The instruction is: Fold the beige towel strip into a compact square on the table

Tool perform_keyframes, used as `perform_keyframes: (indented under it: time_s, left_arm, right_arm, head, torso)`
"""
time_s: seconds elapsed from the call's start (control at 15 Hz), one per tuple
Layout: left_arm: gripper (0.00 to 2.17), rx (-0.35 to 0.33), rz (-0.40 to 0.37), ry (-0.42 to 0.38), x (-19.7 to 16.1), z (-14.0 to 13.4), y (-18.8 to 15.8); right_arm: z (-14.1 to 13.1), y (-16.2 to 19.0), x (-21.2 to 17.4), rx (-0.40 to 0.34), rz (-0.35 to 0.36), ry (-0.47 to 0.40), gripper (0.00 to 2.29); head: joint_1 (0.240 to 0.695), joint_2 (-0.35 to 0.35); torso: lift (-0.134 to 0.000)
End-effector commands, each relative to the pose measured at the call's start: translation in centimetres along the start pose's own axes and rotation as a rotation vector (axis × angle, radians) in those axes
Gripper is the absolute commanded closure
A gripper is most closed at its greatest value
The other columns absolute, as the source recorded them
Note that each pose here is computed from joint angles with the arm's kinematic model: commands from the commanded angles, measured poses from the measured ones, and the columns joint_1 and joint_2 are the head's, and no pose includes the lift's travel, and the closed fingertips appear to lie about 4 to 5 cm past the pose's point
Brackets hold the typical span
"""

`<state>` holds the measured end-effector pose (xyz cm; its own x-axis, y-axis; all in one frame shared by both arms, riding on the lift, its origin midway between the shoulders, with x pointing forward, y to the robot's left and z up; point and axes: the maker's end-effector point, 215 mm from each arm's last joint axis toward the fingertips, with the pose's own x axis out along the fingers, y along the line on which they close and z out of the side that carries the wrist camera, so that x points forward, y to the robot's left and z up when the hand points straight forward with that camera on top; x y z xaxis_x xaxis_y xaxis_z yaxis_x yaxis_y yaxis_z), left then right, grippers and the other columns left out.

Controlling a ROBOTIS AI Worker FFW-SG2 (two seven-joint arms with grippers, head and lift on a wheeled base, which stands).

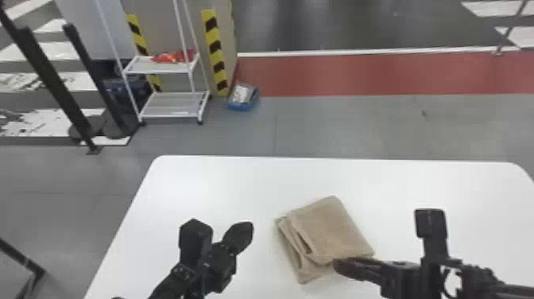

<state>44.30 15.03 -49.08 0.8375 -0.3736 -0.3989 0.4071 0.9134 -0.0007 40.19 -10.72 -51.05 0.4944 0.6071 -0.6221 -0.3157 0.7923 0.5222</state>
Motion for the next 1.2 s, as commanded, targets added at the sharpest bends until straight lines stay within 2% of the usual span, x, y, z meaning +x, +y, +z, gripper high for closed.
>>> perform_keyframes:
  time_s: [0.0, 0.13, 0.33, 0.53, 0.8, 1.0, 1.13]
  left_arm:
    - [1.77, -0.018, -0.015, -0.032, 0.0, 0.5, 0.2]
    - [1.77, -0.023, -0.013, -0.031, 0.0, 0.2, 0.6]
    - [1.77, -0.019, -0.012, -0.023, 0.0, -0.4, 0.8]
    - [1.77, -0.018, -0.005, -0.024, -0.2, -0.4, 1.3]
    - [1.77, -0.024, -0.008, -0.040, -0.6, 0.0, 2.1]
    - [1.77, -0.024, -0.014, -0.049, -0.9, 0.2, 2.4]
    - [1.77, -0.026, -0.020, -0.048, -0.9, 0.1, 2.4]
  right_arm:
    - [-2.0, -3.6, -0.1, -0.043, -0.098, -0.003, 1.98]
    - [-3.0, -5.7, -0.1, -0.053, -0.137, -0.027, 1.98]
    - [-2.4, -7.3, 0.2, -0.064, -0.153, -0.063, 1.98]
    - [-1.5, -8.3, 1.8, -0.071, -0.176, -0.042, 1.98]
    - [1.4, -9.8, 3.9, -0.098, -0.236, -0.027, 1.98]
    - [4.7, -10.0, 5.1, -0.137, -0.276, -0.031, 1.98]
    - [7.1, -10.5, 6.2, -0.136, -0.278, -0.028, 1.98]
  head:
    - [0.695, 0.058]
    - [0.695, 0.031]
    - [0.695, 0.005]
    - [0.695, -0.005]
    - [0.695, -0.001]
    - [0.695, 0.008]
    - [0.695, 0.014]
  torso:
    - [0.000]
    - [0.000]
    - [0.000]
    - [0.000]
    - [0.000]
    - [0.000]
    - [0.000]
